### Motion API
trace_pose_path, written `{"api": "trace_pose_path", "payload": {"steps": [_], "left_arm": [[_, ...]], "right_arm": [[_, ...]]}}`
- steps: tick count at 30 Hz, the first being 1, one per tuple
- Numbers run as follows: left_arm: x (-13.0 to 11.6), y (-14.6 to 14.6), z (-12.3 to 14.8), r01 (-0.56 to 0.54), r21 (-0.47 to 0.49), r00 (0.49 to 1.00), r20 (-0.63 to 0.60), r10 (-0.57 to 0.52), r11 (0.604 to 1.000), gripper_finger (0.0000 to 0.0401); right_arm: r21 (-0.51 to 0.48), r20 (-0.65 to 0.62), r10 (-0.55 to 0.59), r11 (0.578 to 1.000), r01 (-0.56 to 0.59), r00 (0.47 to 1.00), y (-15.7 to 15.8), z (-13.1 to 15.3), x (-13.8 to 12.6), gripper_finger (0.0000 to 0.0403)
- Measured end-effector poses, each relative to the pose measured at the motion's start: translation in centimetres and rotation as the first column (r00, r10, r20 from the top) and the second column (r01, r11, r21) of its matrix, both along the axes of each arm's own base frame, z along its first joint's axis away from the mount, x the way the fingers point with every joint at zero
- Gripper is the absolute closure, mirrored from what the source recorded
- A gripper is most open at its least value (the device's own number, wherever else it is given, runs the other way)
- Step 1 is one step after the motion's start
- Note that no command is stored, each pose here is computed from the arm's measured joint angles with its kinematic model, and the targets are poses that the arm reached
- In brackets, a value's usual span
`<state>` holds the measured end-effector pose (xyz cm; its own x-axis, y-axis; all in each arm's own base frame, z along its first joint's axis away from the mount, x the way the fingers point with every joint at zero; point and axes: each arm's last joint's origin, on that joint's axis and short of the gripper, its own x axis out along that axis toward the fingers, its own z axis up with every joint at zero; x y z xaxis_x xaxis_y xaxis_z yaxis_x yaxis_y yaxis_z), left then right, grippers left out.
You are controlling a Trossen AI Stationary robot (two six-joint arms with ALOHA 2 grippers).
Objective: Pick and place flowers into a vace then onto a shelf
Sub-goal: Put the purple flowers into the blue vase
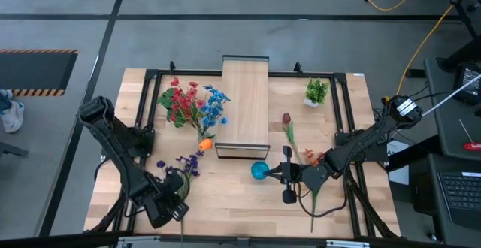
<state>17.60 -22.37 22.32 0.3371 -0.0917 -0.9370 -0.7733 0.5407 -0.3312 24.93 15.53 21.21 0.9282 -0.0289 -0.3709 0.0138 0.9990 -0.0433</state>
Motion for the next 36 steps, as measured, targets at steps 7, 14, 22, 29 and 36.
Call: {"api": "trace_pose_path", "payload": {"steps": [7, 14, 22, 29, 36], "left_arm": [[-0.1, -1.0, -1.7, -0.045, 0.021, 0.998, -0.043, 0.046, 0.999, 0.0311], [0.5, -2.1, -3.9, -0.127, 0.028, 0.990, -0.065, 0.128, 0.992, 0.0269], [1.0, -2.7, -6.4, -0.198, 0.064, 0.974, -0.096, 0.204, 0.978, 0.0244], [1.1, -3.1, -8.3, -0.246, 0.087, 0.953, -0.161, 0.257, 0.965, 0.0240], [1.0, -3.2, -8.6, -0.203, 0.099, 0.958, -0.187, 0.218, 0.974, 0.0282]], "right_arm": [[-0.029, -0.049, -0.003, 1.000, 0.002, 0.999, -0.2, -0.5, -0.2, 0.0397], [-0.029, -0.049, -0.003, 1.000, 0.002, 0.999, -0.2, -0.5, -0.2, 0.0397], [-0.028, -0.049, -0.004, 1.000, 0.002, 0.999, -0.2, -0.5, -0.2, 0.0397], [-0.008, -0.048, -0.012, 1.000, 0.011, 0.999, -0.2, -0.5, -0.2, 0.0397], [-0.009, -0.049, -0.011, 1.000, 0.011, 0.999, -0.2, -0.5, -0.2, 0.0397]]}}
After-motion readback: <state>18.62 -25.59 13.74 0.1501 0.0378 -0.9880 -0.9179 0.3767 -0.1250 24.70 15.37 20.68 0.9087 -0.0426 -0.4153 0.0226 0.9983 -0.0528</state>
